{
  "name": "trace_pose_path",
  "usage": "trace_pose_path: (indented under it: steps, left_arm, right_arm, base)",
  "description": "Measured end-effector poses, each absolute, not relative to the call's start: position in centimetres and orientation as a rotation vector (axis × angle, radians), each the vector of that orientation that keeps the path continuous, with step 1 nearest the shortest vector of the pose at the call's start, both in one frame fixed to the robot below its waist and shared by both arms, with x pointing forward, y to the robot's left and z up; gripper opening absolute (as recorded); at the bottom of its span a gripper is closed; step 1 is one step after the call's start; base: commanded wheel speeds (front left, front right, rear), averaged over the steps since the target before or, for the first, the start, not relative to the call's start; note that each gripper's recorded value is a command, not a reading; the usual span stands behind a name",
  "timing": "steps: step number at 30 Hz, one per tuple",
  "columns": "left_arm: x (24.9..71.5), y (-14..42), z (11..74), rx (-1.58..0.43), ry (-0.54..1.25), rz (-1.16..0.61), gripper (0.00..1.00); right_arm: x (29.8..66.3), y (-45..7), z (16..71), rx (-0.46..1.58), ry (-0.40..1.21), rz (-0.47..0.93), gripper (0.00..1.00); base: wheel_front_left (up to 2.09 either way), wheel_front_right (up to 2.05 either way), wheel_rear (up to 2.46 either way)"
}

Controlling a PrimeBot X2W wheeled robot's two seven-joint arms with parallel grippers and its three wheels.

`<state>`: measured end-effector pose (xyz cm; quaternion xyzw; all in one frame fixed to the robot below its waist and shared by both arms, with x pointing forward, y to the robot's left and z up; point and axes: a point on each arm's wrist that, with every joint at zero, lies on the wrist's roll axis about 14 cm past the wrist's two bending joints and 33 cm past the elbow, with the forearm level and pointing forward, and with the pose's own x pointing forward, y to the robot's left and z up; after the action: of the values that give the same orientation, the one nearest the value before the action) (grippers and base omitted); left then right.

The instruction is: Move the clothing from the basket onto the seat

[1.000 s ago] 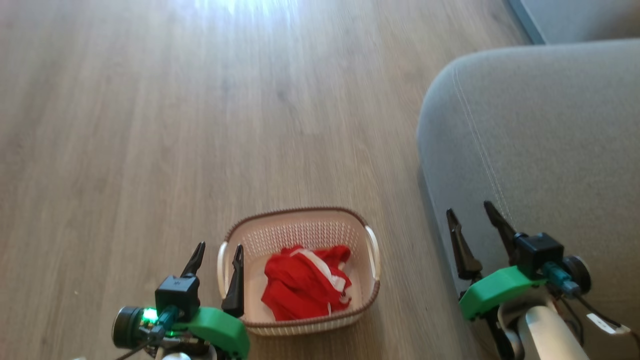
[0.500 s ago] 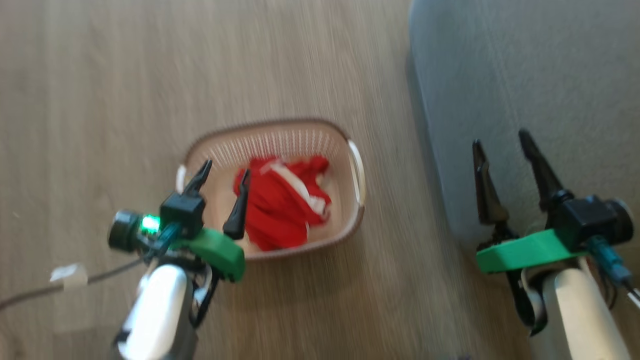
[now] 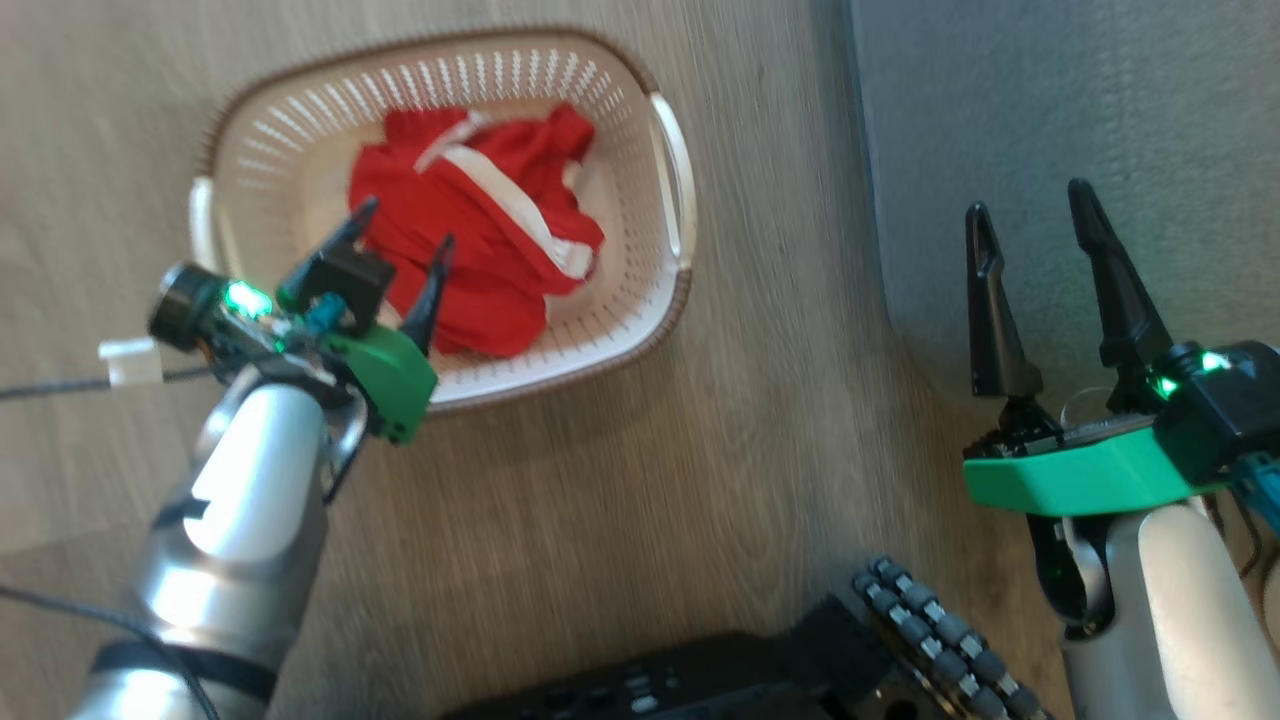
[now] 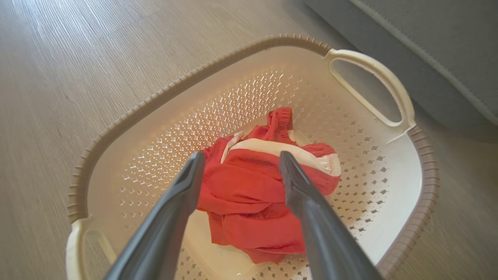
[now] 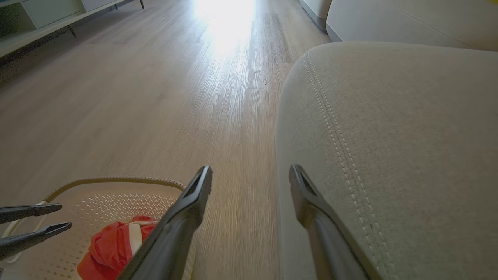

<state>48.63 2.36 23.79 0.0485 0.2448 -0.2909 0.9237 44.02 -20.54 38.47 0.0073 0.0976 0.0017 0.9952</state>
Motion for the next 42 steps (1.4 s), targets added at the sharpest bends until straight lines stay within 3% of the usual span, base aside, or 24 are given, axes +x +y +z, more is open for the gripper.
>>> trace_pose_path:
  steps: [19,37,38,39,40,41,42]
  left_arm:
    - [49.2,0.0,10.9,0.275,0.748,-0.805,1.0]
    - [48.8,-0.9,8.9,0.392,0.913,-0.879,1.0]
    - [48.8,-0.9,8.9,0.397,0.921,-0.881,0.91]
    - [48.6,-0.9,8.7,0.395,0.935,-0.882,0.67]
    - [48.4,-0.8,8.6,0.396,0.947,-0.883,0.4]
    - [48.2,-0.7,8.4,0.394,0.964,-0.879,0.0]
    - [48.1,-0.6,8.2,0.387,0.98,-0.871,0.0]
  right_arm:
    - [43.5,-20.8,31.0,0.03,0.372,-0.006,1.0]
    - [43.0,-20.1,31.6,0.03,0.376,0.013,1.0]
    - [42.8,-20.0,31.6,0.031,0.376,0.013,1.0]
    - [42.5,-20.0,31.6,0.029,0.382,0.011,1.0]
    - [42.2,-20.1,31.5,0.025,0.391,0.006,1.0]
    - [41.9,-20.3,31.4,0.023,0.401,0.001,1.0]
    - [41.8,-20.4,31.3,0.021,0.404,-0.003,1.0]
  base:
    - [0.0,0.0,0.0]
    - [0.0,0.0,0.0]
    - [0.0,0.0,0.0]
    - [0.0,0.0,0.0]
    - [0.0,0.0,0.0]
    - [0.0,0.0,0.0]
    - [0.0,0.0,0.0]
